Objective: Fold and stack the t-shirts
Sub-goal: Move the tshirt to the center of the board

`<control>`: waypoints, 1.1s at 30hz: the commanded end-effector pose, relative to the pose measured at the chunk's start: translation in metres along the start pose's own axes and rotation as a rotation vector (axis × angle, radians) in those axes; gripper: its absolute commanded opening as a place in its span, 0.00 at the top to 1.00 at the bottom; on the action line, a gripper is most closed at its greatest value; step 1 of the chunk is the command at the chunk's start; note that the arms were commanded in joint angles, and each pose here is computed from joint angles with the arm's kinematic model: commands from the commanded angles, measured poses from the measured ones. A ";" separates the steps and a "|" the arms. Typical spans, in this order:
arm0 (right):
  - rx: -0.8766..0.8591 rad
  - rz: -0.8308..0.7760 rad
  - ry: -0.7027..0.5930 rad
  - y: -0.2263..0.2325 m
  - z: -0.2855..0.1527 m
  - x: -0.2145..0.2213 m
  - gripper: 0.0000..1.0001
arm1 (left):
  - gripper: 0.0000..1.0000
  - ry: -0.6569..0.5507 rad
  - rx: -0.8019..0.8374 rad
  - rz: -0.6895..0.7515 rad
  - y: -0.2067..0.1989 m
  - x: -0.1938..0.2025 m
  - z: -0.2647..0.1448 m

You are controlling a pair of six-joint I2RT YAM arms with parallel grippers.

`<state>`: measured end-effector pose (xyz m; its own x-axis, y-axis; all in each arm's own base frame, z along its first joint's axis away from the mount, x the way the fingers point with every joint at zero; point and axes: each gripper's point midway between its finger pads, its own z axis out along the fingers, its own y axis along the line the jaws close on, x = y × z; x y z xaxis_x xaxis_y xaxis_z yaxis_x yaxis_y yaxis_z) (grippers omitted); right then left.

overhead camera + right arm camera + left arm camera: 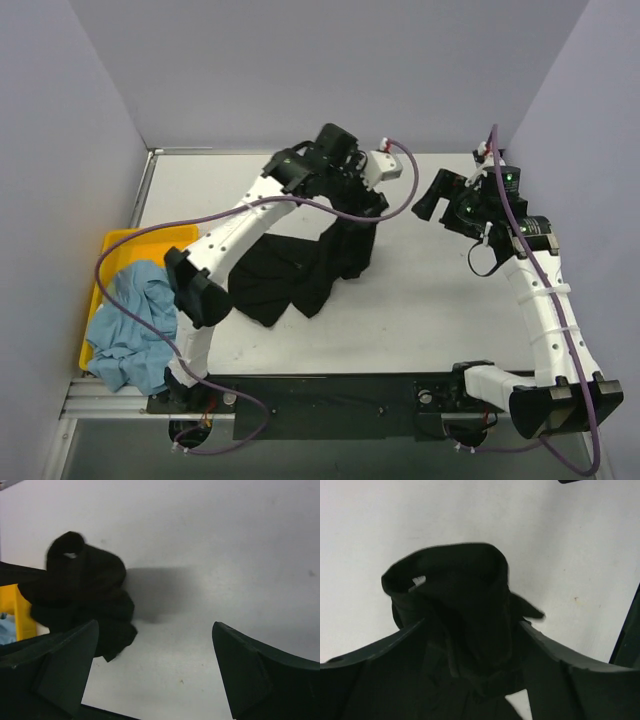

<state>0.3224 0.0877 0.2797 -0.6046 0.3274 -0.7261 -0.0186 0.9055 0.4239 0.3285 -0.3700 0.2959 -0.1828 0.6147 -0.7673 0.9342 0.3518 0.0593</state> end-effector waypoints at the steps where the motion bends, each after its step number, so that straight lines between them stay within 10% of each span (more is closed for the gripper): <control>1: 0.206 0.111 0.175 -0.059 -0.007 0.051 0.10 | 0.12 -0.030 0.151 0.089 -0.043 -0.009 0.057; 13: 0.290 -0.096 0.491 -0.051 0.039 0.136 0.34 | 0.10 0.108 0.034 -0.200 0.039 0.076 -0.040; 18: 0.172 -0.251 0.596 0.005 0.077 0.161 0.47 | 0.45 0.284 0.034 -0.244 0.013 0.177 -0.069; 25: 0.184 -0.280 0.643 0.029 0.127 0.170 0.41 | 0.27 0.513 -0.017 -0.339 -0.028 0.304 -0.053; 33: 0.260 -0.272 0.677 0.023 0.181 0.178 0.43 | 0.14 0.607 0.004 -0.194 -0.055 0.332 -0.014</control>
<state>0.3485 0.2234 0.0702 -0.9526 -0.1066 -0.2849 -0.1471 0.9812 0.1249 0.1946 -0.1491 0.0545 -0.5765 0.7953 -0.1877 0.8170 0.5582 -0.1443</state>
